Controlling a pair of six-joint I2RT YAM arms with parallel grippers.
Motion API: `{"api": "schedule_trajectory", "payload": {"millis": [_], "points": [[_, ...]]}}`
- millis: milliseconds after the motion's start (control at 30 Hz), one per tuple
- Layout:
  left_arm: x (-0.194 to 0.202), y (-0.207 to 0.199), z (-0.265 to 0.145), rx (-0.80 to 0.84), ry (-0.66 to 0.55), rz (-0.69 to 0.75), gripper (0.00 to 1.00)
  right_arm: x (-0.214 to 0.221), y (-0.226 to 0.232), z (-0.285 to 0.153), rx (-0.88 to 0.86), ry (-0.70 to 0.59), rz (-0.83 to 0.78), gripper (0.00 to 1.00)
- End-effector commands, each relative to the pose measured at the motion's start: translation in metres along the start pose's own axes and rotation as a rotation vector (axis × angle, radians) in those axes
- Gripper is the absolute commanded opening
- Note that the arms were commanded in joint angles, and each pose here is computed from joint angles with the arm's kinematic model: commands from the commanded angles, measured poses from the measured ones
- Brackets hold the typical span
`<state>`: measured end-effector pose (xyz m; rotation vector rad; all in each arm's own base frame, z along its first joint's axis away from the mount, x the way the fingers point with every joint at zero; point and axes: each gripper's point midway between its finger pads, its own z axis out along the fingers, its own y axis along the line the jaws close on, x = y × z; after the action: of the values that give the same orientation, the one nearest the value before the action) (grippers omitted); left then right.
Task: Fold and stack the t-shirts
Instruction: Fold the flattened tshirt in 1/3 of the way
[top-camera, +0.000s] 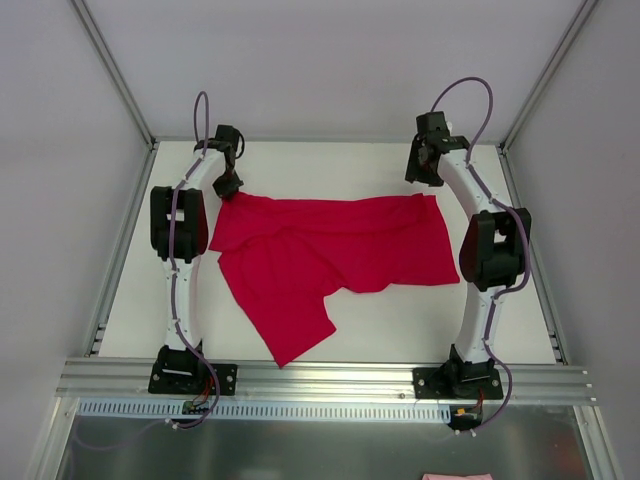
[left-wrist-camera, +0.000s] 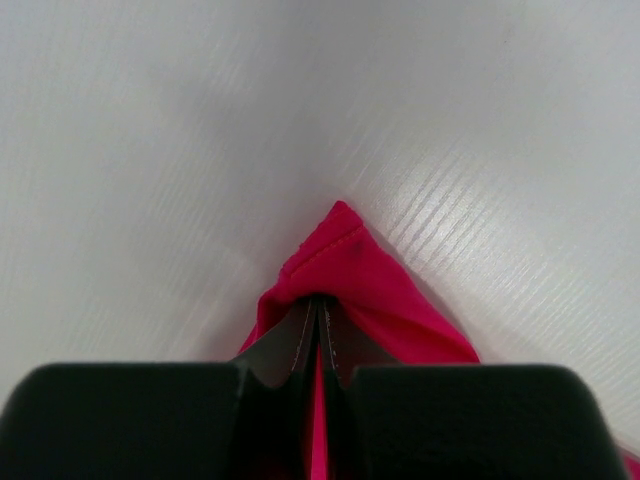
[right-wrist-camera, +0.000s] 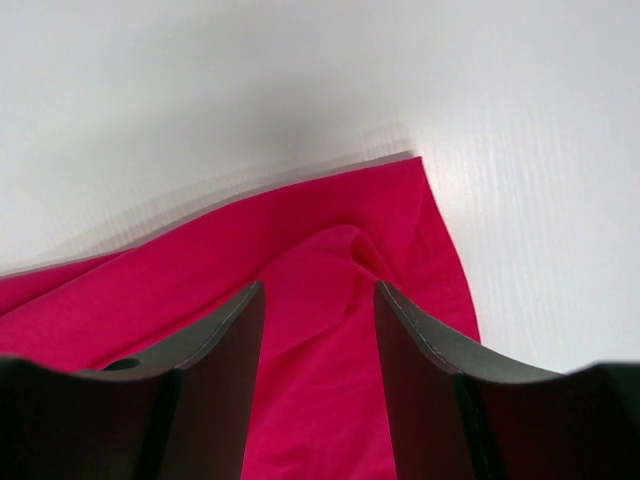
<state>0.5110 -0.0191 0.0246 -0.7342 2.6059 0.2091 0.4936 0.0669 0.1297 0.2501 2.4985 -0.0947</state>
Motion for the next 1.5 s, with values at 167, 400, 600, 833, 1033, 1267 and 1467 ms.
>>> {"api": "schedule_trajectory", "payload": {"millis": [167,400,600,833,1033,1267,1467], "points": [[0.008,0.004,-0.011,0.012,0.023,0.015,0.00,0.000,-0.019,0.002,0.108,0.014,-0.031,0.51],[0.013,0.006,-0.010,0.011,0.029,0.018,0.00,0.018,-0.019,0.017,0.112,0.052,-0.032,0.52],[0.014,0.006,-0.009,0.015,0.032,0.023,0.00,0.031,-0.019,0.027,0.110,0.078,-0.034,0.51],[0.013,0.004,-0.010,0.025,0.033,0.032,0.00,0.044,-0.016,0.039,0.093,0.099,-0.028,0.51],[0.014,0.001,-0.008,0.039,0.037,0.036,0.00,0.032,-0.011,0.040,0.079,0.082,-0.030,0.51],[0.014,-0.002,-0.007,0.054,0.040,0.044,0.00,0.014,-0.006,0.041,0.076,0.049,-0.006,0.51],[0.014,-0.003,-0.007,0.060,0.041,0.049,0.00,0.005,-0.004,0.041,0.060,0.024,0.042,0.51]]}}
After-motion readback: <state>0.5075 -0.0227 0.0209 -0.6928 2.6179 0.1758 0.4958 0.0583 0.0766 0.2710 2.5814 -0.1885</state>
